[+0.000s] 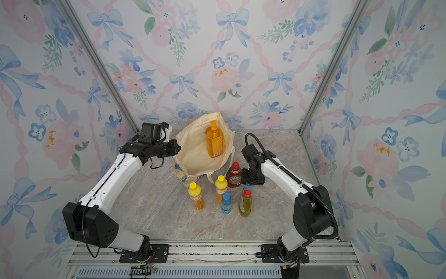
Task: Pack dish soap into the shopping bag
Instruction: Pick up the bottle of dish soap at the center of the board.
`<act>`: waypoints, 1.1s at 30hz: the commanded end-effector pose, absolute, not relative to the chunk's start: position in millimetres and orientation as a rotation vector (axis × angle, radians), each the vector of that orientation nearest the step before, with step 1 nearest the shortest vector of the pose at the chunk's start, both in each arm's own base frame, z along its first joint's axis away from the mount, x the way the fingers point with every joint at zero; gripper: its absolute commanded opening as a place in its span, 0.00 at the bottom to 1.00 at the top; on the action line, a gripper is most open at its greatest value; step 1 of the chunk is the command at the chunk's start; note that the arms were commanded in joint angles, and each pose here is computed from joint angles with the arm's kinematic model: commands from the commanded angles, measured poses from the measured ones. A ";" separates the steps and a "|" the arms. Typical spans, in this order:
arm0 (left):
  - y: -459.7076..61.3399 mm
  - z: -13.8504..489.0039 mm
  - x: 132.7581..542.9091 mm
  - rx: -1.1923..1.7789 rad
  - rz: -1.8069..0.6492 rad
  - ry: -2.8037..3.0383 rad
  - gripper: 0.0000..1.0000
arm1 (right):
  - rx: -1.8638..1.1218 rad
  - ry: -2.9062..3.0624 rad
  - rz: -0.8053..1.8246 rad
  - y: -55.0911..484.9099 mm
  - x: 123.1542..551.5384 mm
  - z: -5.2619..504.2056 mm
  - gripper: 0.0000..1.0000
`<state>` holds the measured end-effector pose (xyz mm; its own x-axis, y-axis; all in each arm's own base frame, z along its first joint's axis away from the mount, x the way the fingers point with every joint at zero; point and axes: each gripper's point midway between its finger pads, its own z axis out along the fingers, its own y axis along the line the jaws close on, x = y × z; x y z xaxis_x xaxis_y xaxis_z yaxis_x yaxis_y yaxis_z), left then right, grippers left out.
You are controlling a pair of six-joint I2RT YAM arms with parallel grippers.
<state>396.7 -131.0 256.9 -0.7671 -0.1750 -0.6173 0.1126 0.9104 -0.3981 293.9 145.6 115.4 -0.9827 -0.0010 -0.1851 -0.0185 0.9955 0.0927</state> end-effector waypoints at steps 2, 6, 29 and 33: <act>-136.5 263.3 402.3 -0.022 -0.570 2.368 0.00 | -0.023 2.964 0.092 142.5 288.7 113.2 0.52; -137.0 265.7 404.0 -0.017 -0.573 2.363 0.00 | -0.033 2.963 0.044 136.1 286.1 116.5 0.43; -142.5 264.7 405.0 0.015 -0.584 2.366 0.00 | -0.098 2.401 -0.126 105.7 338.3 348.6 0.00; -145.0 262.6 404.3 0.027 -0.587 2.371 0.00 | -0.161 2.244 0.013 134.3 352.5 400.6 0.00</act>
